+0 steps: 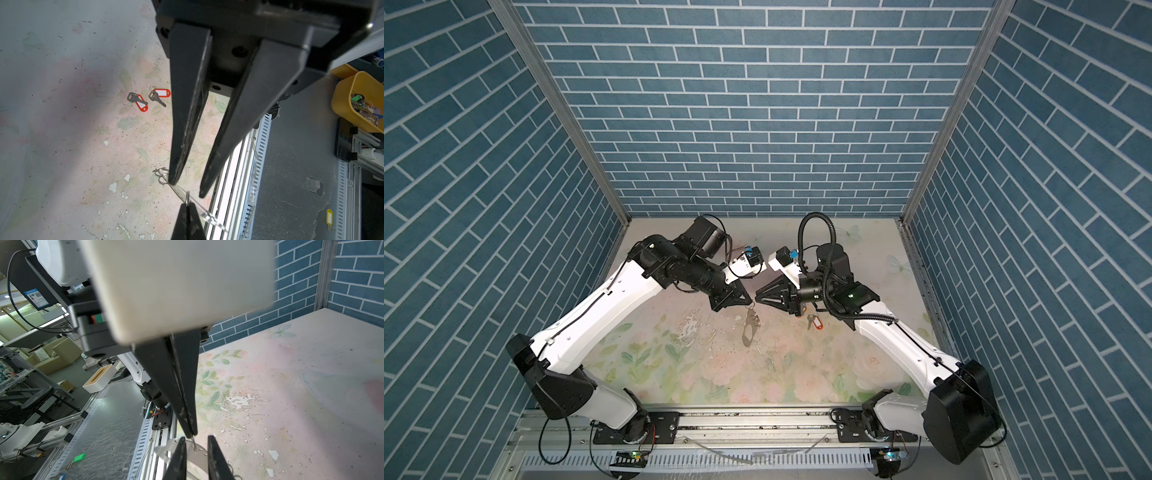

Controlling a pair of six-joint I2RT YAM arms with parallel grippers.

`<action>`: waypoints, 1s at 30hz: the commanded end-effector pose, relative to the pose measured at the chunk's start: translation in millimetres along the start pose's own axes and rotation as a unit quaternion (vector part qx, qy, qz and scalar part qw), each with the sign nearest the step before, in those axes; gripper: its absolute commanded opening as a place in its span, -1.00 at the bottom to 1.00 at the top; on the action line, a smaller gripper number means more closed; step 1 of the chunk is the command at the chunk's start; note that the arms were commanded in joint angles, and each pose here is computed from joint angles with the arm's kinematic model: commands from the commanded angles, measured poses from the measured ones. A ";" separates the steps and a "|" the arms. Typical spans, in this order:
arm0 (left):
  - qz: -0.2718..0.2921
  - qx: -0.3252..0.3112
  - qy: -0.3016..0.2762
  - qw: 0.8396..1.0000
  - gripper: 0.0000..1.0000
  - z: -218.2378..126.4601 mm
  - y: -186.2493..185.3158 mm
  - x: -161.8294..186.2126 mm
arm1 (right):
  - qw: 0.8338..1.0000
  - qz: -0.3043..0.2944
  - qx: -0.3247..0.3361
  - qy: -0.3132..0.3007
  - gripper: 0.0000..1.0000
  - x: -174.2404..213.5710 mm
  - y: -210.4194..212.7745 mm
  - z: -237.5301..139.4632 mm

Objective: Put the keys on the keyring

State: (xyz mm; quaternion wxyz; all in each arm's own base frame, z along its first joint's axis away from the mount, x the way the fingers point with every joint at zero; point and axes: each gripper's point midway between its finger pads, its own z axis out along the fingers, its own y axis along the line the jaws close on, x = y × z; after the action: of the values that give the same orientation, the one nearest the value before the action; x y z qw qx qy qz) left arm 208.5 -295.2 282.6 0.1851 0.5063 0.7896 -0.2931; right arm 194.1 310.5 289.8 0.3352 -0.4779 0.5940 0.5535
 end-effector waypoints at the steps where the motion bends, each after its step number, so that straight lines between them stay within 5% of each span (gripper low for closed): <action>1: 0.016 0.012 -0.014 1.000 -1.00 -2.8 -5.8 -8.7 | 1.000 -0.001 -0.023 -0.004 -0.62 1.9 4.6 1.4; 30: 0.027 -0.003 -0.032 0.999 -1.00 -8.5 -2.2 -21.0 | 0.999 0.013 -0.049 0.013 -0.70 15.0 15.1 10.7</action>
State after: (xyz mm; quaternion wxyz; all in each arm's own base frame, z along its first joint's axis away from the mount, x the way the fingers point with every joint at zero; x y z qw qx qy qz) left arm 211.2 -298.2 288.7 0.1939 0.5088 0.7850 -0.2954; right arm 187.0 314.7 289.8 0.3199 -0.4834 0.5846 0.5677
